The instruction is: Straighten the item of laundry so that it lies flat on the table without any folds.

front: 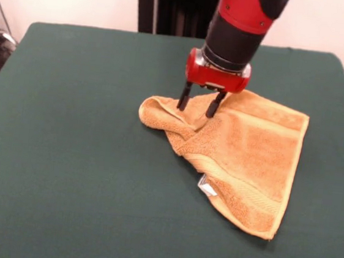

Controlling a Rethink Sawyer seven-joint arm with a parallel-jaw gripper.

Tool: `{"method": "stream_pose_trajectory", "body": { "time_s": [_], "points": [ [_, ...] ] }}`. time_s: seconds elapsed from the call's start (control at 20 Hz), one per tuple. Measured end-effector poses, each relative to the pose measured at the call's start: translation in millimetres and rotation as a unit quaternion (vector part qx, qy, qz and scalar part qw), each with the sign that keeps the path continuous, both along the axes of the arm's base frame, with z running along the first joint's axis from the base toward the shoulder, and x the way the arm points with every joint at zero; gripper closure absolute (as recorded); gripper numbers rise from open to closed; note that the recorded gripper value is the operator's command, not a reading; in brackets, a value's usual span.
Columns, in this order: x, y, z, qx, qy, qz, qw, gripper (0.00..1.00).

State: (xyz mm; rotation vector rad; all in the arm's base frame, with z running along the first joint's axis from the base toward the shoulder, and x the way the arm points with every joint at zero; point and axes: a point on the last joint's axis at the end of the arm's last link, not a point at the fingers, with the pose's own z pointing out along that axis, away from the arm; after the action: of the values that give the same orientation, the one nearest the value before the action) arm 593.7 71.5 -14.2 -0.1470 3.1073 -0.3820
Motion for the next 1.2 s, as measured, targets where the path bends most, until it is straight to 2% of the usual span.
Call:
{"method": "stream_pose_trajectory", "body": {
  "time_s": [0.35,0.65,1.2],
  "points": [
    [12.4,-3,-7,0.042,-0.005,-0.043,0.9982,0.0],
    [15.1,-2,-6,0.053,0.0,-0.061,0.9967,0.0],
    [23.7,6,4,0.065,-0.007,-0.073,0.9952,0.0]
  ]
}}
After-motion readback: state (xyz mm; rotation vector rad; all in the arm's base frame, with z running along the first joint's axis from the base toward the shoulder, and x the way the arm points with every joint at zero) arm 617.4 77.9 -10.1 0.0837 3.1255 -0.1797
